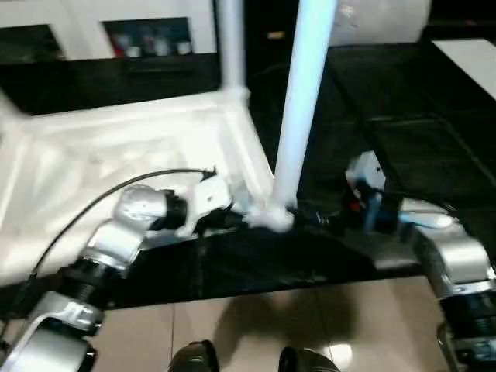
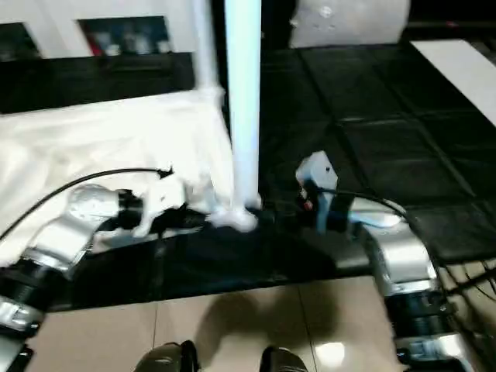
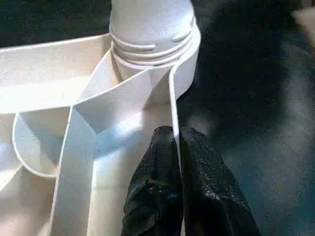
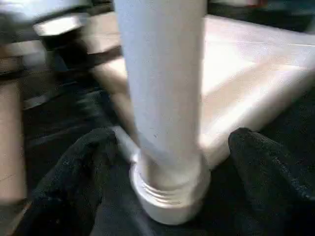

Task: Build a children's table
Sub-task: Rotate leg to tighten

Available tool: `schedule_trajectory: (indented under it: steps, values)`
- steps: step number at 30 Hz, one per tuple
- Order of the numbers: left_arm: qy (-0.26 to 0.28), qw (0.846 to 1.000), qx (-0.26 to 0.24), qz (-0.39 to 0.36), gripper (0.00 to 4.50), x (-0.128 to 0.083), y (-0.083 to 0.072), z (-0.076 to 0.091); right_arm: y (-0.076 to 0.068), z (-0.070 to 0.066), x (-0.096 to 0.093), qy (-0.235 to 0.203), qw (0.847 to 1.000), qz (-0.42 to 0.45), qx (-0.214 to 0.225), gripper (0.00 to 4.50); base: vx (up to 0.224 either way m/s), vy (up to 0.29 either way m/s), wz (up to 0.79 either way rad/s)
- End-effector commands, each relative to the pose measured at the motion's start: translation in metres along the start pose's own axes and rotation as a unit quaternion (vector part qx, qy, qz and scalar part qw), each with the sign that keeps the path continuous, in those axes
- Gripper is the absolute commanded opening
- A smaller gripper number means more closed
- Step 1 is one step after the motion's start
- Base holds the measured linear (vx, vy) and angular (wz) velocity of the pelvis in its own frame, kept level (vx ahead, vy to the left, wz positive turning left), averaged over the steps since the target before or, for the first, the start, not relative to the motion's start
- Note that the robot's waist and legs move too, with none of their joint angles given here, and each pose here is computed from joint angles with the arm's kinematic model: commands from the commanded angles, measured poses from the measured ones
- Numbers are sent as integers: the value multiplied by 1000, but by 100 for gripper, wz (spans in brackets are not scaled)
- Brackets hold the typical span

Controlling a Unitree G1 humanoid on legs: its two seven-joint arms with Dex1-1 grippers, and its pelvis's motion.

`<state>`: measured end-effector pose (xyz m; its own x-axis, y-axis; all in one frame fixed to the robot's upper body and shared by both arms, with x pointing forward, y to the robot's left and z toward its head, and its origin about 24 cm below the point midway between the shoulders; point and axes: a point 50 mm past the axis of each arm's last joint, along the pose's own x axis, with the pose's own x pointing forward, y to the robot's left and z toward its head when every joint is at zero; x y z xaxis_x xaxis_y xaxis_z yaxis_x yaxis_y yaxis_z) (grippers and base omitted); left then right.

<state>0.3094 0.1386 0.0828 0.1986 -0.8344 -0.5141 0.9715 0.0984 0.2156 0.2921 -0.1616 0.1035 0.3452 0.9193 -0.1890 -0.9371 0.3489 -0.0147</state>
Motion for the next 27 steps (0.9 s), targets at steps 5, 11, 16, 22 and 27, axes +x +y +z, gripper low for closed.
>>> schedule_trajectory:
  steps: [5, 11, 16, 22, 27]
  values:
    - [12, 986, 72, -150, 0, 1, -14, 3, 12, -2, 5, 42, 985, 169, 0, 406, 0, 0, 0]
    - [14, 975, 107, -196, 0, 5, -15, 10, 12, -3, 10, 58, 973, 222, 4, 362, 0, 0, 0]
    - [13, 970, 120, -213, 0, 9, -15, 12, 16, -2, 14, 65, 962, 264, 12, 317, 0, 0, 0]
    - [11, 968, 124, -216, 0, 12, -14, 12, 19, -4, 14, 73, 955, 287, 14, 274, 0, 0, 0]
    - [10, 969, 122, -213, 0, 12, -12, 12, 20, -5, 14, 73, 953, 295, 23, 232, 0, 0, 0]
